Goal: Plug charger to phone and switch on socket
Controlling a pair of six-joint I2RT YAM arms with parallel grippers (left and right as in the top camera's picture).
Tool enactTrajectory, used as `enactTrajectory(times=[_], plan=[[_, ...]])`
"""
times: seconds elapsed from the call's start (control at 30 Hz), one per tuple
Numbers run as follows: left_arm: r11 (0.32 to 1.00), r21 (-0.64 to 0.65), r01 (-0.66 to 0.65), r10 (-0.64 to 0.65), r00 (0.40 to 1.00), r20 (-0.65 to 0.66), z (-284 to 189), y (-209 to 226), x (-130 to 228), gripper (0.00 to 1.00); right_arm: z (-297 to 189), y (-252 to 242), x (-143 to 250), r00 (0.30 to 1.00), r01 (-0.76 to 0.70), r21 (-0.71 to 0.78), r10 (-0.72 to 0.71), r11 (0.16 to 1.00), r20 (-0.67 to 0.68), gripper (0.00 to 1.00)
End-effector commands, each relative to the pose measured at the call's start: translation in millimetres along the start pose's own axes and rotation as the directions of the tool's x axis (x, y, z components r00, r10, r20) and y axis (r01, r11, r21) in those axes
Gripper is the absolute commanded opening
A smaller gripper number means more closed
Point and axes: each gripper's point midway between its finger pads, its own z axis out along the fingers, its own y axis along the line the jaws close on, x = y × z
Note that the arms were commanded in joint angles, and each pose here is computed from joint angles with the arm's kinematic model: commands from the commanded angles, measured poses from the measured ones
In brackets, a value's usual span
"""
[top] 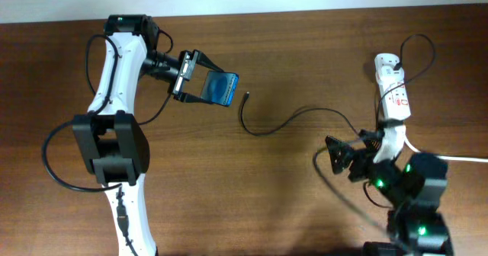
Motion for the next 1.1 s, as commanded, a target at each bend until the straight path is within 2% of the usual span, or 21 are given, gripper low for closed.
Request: enactTrajectory(times=[0.0,0.1,0.2,0.3,0.43,0.57,0.73,0.93,0.97,1.07], plan=[[0.999,0.036,-0.012,0.013,1.000,-0.012,-7.4,-7.1,6.6,0.00,4.5,10.5,-23.1,0.995,-0.050,-0.026,0.047,0.998,-0.093,0.98],[0.999,0.043,-0.008,0.008,1.000,-0.010,-10.6,-7.1,4.9,0.00,11.1,8.0,-29.8,0.955,-0.149,0.023,0.150,0.989,-0.254,0.99],[0.999,0.052,-0.004,0.004,1.000,-0.009,-14.0,-7.3,3.3,0.00,15.4,13.5,-33.5,0.927,-0.200,0.006,0.191,0.980,-0.323,0.98],[0.998,0.055,-0.001,0.002,1.000,-0.007,-15.6,-7.1,2.1,0.00,23.8,11.5,-33.4,0.922,-0.213,-0.007,0.199,0.977,-0.331,0.98],[0.998,0.057,-0.011,0.011,1.000,0.000,-15.6,-8.0,0.4,0.00,36.2,30.9,-39.0,0.907,-0.292,-0.134,0.230,0.947,-0.353,0.98],[0.998,0.057,-0.011,0.011,1.000,0.000,-15.7,-8.0,0.7,0.00,55.9,53.9,-43.2,0.873,-0.392,-0.141,0.319,0.909,-0.368,0.83],[0.999,0.046,-0.012,0.011,1.000,0.008,-14.4,-6.7,-0.2,0.00,77.2,85.3,-42.9,0.882,-0.387,-0.102,0.336,0.917,-0.330,0.82],[0.996,-0.093,0.013,-0.002,0.992,0.124,0.7,10.4,-13.1,0.00,132.6,143.7,-16.3,0.871,-0.404,-0.170,0.322,0.899,-0.371,0.74],[0.990,-0.139,0.024,0.001,0.984,0.177,5.5,15.2,-19.5,0.00,140.7,152.9,-11.6,0.865,-0.419,-0.187,0.327,0.889,-0.381,0.74],[0.983,-0.180,0.021,0.022,0.973,0.231,14.6,15.9,-24.9,0.00,150.6,157.8,-4.7,0.836,-0.469,-0.175,0.372,0.866,-0.403,0.73]])
